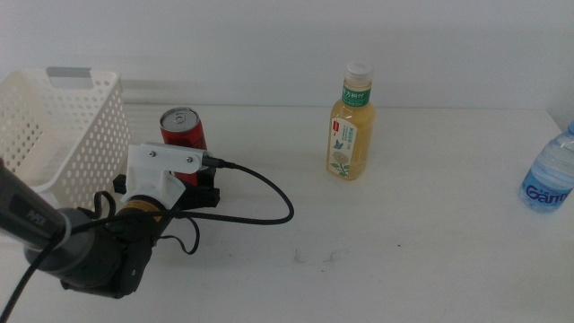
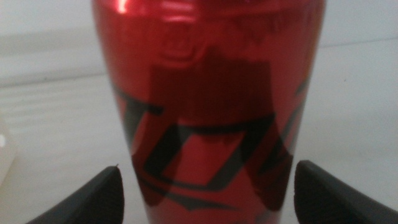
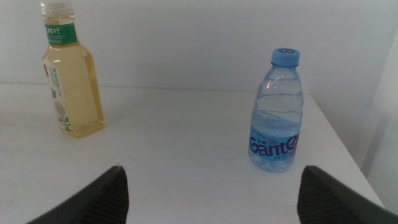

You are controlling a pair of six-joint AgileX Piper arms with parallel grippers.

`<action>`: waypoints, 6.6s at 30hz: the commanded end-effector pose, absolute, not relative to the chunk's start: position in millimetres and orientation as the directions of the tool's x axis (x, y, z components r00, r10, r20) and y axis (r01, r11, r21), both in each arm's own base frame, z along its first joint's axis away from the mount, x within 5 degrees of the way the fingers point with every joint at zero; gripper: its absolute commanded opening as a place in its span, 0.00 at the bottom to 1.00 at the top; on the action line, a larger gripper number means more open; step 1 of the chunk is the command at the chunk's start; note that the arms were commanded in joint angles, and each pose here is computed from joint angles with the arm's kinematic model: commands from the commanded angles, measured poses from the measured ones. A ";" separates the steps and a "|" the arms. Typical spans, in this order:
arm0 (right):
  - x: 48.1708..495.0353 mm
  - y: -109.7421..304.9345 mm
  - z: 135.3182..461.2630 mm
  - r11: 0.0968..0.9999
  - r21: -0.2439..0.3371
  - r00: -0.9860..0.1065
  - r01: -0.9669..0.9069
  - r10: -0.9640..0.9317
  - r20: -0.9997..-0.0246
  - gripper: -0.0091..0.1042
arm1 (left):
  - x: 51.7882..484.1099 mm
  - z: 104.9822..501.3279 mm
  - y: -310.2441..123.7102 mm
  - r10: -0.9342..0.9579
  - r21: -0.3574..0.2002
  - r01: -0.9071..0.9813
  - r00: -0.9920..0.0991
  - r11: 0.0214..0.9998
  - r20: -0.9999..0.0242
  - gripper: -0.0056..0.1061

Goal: Use arms to grab the bottles and put them into the dustbin to the left of the table.

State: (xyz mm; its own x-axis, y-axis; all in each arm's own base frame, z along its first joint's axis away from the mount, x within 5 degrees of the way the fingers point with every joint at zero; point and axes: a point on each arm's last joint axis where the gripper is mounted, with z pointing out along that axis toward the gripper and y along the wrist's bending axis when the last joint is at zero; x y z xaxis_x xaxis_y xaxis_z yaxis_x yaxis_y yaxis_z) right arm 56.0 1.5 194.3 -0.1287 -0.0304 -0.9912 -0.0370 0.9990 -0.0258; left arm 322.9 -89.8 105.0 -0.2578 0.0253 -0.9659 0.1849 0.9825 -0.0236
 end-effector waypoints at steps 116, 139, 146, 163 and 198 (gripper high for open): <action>55.9 0.9 194.8 0.999 -0.040 -0.113 -0.030 -0.043 -0.993 0.86 | 259.2 190.5 -173.4 -0.045 -0.169 0.589 -0.220 0.790 -0.974 0.89; 55.9 0.9 194.8 0.999 -0.040 -0.113 -0.030 -0.043 -0.993 0.86 | 339.6 137.1 -230.6 0.042 -0.130 0.643 -0.246 0.755 -0.968 0.89; 55.9 0.9 194.8 0.999 -0.040 -0.113 -0.030 -0.043 -0.993 0.86 | 363.5 135.9 -243.1 0.036 -0.129 0.626 -0.244 0.769 -0.969 0.89; 55.9 0.9 194.8 0.999 -0.040 -0.113 -0.030 -0.043 -0.993 0.86 | 381.3 123.6 -268.4 0.020 -0.175 0.610 -0.299 0.773 -0.954 0.89; 55.9 0.9 194.8 0.999 -0.040 -0.113 -0.030 -0.043 -0.993 0.86 | 417.5 100.4 -287.7 0.007 -0.171 0.608 -0.279 0.775 -0.960 0.73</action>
State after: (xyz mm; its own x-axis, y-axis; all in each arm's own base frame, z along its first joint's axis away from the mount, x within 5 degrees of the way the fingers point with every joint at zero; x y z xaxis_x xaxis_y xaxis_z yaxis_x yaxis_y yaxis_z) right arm 56.0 1.5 194.3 -0.1287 -0.0304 -0.9912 -0.0370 0.9990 -0.0258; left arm 414.6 -289.5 97.1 -0.2724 0.0203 -0.9620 0.6194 0.7687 -0.1592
